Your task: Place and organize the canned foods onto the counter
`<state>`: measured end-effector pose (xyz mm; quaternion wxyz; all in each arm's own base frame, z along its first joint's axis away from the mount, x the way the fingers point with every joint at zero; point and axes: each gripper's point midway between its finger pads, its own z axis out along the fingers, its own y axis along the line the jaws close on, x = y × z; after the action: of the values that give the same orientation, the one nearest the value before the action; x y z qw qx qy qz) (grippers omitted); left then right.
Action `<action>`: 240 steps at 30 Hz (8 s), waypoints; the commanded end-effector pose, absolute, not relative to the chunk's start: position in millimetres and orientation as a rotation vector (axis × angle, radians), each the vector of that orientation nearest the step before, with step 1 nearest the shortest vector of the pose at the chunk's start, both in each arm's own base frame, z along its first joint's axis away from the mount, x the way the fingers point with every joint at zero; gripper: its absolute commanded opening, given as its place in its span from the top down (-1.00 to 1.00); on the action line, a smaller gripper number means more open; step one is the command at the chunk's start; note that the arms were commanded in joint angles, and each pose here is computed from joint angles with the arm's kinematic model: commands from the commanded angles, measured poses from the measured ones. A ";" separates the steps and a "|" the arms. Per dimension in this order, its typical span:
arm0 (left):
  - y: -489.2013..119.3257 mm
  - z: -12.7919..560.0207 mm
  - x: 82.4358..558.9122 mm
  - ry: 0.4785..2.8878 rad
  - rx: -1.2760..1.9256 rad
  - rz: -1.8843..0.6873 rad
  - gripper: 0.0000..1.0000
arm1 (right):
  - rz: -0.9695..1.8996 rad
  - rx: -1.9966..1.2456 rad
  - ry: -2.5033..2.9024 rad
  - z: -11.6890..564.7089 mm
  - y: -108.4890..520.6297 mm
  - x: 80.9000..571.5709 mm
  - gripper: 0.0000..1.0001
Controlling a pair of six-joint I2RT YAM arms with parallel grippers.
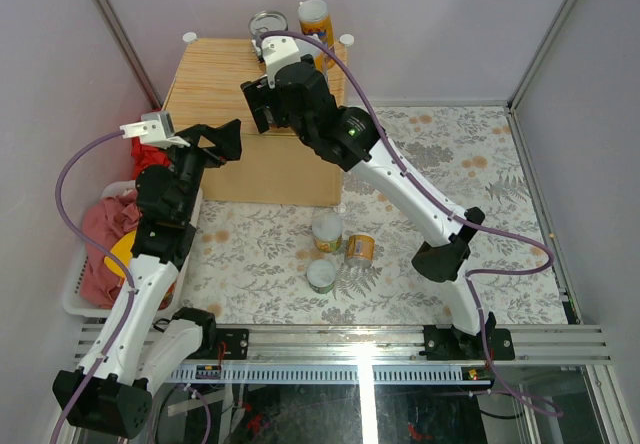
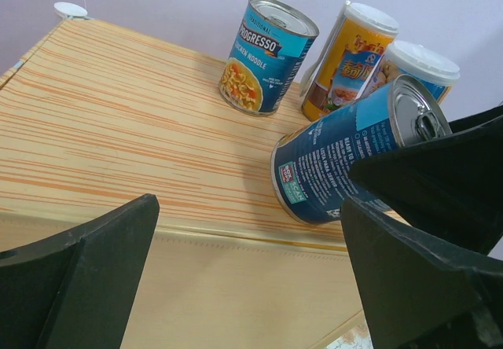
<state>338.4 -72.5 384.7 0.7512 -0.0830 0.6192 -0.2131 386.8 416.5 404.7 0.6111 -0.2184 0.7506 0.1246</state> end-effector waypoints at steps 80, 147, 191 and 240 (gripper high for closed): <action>-87.3 404.2 336.5 1.320 -0.116 -0.529 -0.99 | 0.425 -0.309 1.534 495.1 361.5 346.6 -1.00; -272.8 110.2 248.0 1.975 0.346 -0.589 -0.99 | 0.250 0.162 2.056 218.8 148.3 300.2 -0.99; -292.6 110.1 283.7 1.795 0.249 -0.456 0.39 | 0.288 0.167 2.063 222.0 151.1 295.9 -0.99; -67.1 558.4 409.8 1.310 -0.458 -0.074 1.00 | 0.366 0.113 1.975 251.0 166.7 307.8 -0.99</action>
<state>392.3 -76.2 546.3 0.7657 -0.2062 0.6093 0.0076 296.7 157.3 215.3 0.4987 0.0446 0.8576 0.1178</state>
